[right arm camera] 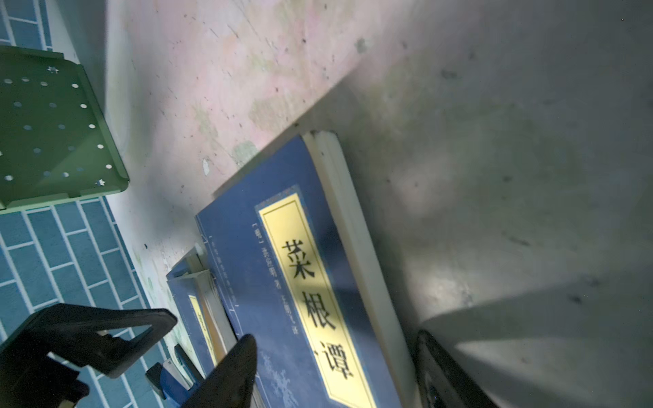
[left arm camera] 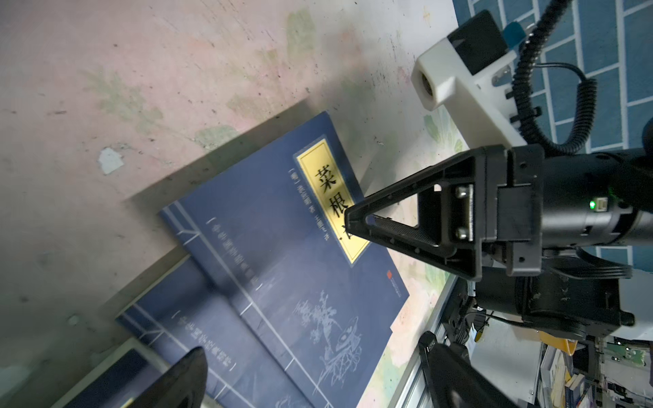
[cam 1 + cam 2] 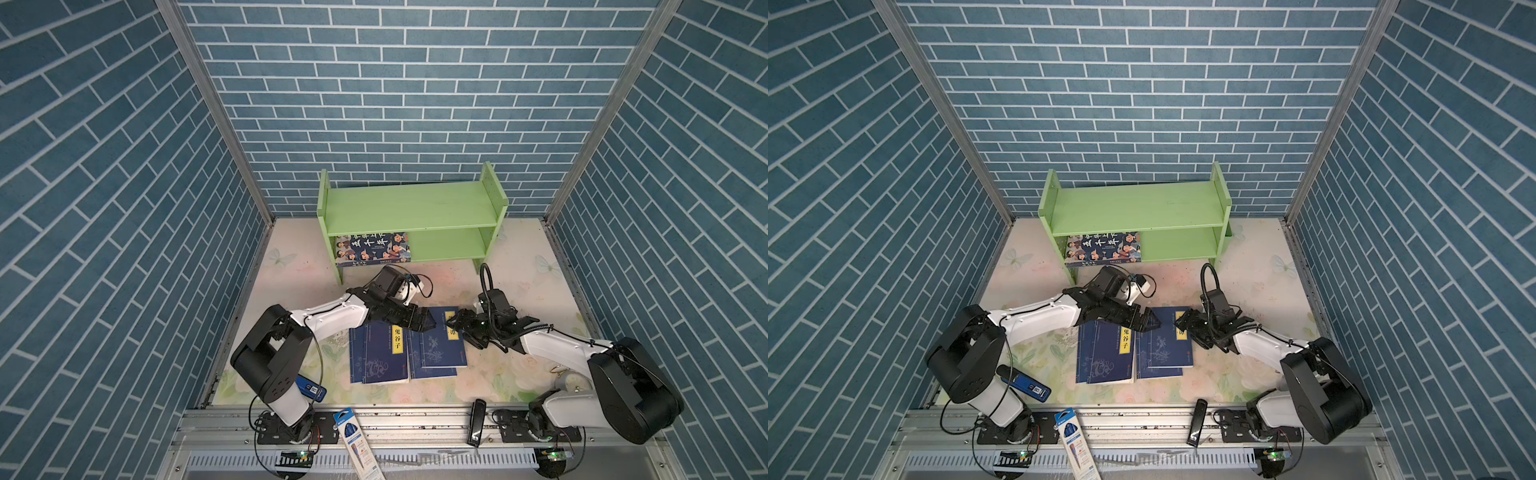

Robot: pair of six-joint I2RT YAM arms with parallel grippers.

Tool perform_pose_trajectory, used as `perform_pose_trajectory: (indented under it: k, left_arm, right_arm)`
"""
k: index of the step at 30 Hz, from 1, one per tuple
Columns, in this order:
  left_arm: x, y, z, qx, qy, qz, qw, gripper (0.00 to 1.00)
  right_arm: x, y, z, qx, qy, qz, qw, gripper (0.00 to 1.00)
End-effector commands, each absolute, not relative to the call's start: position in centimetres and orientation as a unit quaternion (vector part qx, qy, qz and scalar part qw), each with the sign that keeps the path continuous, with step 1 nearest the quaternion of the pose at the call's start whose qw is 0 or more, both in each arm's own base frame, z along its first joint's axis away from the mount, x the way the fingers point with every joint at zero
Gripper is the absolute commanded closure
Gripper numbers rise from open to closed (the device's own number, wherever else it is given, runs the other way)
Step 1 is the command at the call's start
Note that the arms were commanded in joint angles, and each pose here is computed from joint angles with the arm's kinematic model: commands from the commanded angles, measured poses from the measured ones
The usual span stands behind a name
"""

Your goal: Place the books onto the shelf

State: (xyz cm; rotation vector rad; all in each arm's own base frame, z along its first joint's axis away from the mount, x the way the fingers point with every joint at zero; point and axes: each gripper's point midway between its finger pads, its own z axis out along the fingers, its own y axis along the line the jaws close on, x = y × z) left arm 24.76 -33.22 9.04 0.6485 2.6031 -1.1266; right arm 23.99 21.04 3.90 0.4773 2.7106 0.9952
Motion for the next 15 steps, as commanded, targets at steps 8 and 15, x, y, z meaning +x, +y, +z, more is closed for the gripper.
perform_pose_trajectory:
  k: [8,15]
  left_arm:
    - [23.9,-32.8,5.4,0.178,0.911,-0.365,0.073,0.00]
    - [23.0,-33.7,5.2,0.183,0.906,-0.379,0.043,0.00]
  right_arm:
    - [22.3,20.3,3.5,0.129,0.932,0.324,0.094,0.35]
    - [21.4,20.5,2.4,0.134,0.928,0.341,0.069,0.34]
